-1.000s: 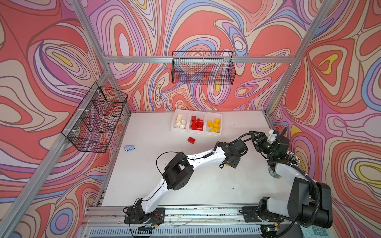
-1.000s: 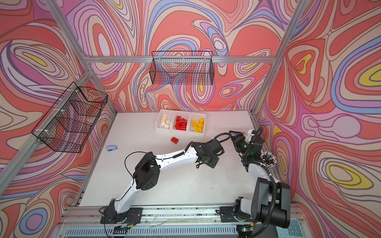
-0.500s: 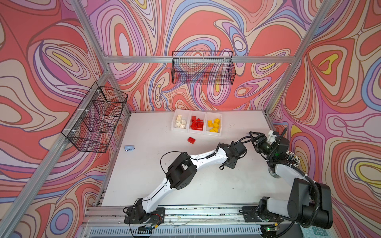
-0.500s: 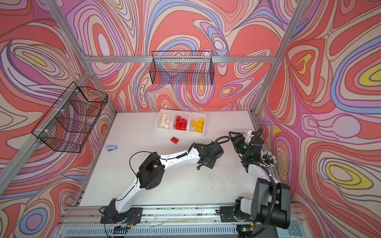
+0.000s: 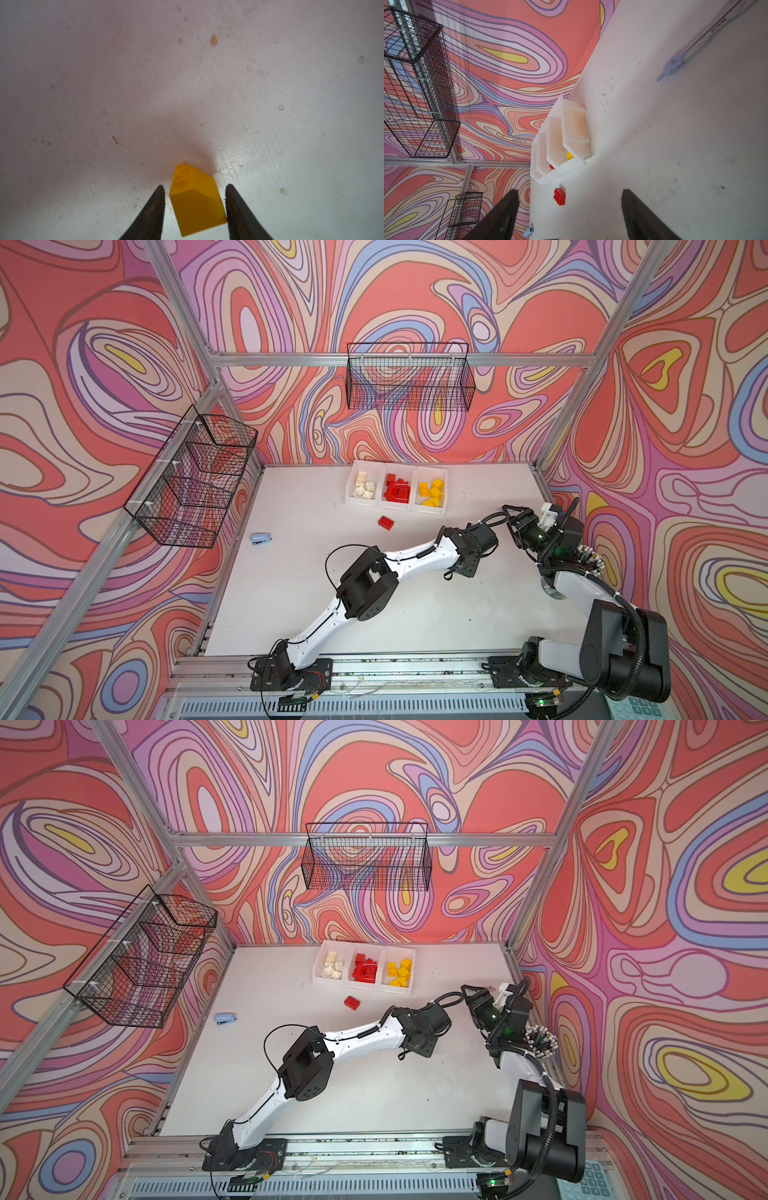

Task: Sort the legos into containers by color
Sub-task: Pick up the lego from the center of the table.

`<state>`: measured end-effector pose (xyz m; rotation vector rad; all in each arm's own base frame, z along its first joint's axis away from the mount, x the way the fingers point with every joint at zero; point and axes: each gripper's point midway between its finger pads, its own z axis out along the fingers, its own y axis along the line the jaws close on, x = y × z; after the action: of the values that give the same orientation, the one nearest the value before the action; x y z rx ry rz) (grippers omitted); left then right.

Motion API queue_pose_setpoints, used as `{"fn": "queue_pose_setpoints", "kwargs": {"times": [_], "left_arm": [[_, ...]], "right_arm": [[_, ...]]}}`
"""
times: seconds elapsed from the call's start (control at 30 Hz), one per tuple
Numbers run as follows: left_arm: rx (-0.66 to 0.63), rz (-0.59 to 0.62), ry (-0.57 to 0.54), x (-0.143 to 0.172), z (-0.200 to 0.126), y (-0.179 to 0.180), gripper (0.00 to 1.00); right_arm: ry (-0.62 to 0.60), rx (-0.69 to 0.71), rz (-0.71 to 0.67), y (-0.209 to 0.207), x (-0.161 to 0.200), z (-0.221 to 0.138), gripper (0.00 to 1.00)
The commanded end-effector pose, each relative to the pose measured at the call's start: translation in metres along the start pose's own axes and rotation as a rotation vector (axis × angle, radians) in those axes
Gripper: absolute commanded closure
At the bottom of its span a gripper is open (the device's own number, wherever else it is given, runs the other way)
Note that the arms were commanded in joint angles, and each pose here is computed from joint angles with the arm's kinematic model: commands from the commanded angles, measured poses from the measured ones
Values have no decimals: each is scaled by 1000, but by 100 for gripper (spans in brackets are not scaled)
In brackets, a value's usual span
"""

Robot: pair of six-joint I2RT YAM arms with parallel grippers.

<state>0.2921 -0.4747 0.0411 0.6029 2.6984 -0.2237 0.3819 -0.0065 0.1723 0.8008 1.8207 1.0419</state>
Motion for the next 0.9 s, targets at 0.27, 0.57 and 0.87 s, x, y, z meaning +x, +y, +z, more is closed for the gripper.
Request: {"fn": "queue_pose_setpoints", "kwargs": {"times": [0.27,0.57,0.87], "left_arm": [[-16,-25,53,13,16,6,61],[-3,-24,55,11,11,5,74],[31,-43,-12,-22,-31,21,75]], "right_arm": [[-9,-12,-11,2,1,-3,19],[-9,-13,-11,1,1,-3,19],[-8,-16,-12,2,2,-4,19]]}}
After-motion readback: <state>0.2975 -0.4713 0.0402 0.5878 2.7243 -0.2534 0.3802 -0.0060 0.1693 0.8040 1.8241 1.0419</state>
